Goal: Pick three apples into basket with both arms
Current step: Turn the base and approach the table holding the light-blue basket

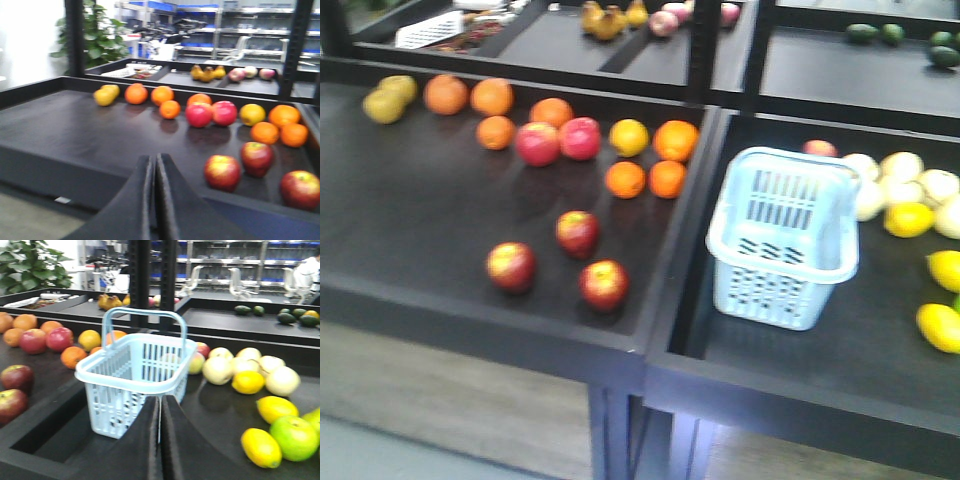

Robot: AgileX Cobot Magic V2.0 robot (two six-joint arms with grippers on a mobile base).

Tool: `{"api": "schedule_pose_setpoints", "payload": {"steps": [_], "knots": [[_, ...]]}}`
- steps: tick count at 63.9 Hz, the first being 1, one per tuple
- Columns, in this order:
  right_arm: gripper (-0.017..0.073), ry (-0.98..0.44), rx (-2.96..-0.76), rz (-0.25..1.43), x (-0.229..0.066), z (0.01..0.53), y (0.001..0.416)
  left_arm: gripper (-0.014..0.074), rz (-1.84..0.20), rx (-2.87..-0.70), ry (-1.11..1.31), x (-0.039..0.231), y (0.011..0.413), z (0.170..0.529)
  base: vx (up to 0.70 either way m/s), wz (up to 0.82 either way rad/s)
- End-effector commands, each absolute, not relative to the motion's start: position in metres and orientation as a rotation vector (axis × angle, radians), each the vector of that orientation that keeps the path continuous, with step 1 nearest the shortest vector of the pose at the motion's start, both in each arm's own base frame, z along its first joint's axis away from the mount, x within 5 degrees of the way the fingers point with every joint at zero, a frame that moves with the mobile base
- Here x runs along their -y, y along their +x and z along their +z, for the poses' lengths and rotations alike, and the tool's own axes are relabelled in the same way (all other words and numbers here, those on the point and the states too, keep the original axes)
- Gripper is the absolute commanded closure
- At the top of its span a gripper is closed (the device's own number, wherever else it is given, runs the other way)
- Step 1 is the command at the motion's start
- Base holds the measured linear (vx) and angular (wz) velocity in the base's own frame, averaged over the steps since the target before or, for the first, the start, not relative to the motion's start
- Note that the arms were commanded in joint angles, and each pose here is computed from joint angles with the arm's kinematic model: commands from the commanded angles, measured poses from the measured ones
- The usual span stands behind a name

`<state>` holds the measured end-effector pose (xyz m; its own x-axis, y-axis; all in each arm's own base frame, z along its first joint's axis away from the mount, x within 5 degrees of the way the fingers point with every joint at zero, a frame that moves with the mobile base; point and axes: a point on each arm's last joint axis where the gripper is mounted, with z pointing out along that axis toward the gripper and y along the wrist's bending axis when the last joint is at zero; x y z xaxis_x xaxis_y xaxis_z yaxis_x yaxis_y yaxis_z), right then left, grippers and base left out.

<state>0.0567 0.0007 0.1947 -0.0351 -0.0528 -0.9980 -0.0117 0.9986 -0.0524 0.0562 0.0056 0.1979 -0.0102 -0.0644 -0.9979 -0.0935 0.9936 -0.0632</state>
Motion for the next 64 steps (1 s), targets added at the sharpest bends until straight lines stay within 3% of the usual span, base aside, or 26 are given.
{"api": "schedule_pose_setpoints", "payload": {"steps": [1,64], "knots": [[0.0565,-0.045,-1.538,-0.044,-0.0001,0.1969,0.0563,0.0600,0.011,-1.501,-0.116,-0.0048,0.0553,0.2024,0.11,-0.41],[0.0565,-0.045,-1.538,-0.044,-0.0001,0.1969,0.0563,0.0600,0.011,-1.501,-0.116,-0.0048,0.0553,0.2024,0.07,-0.24]]}}
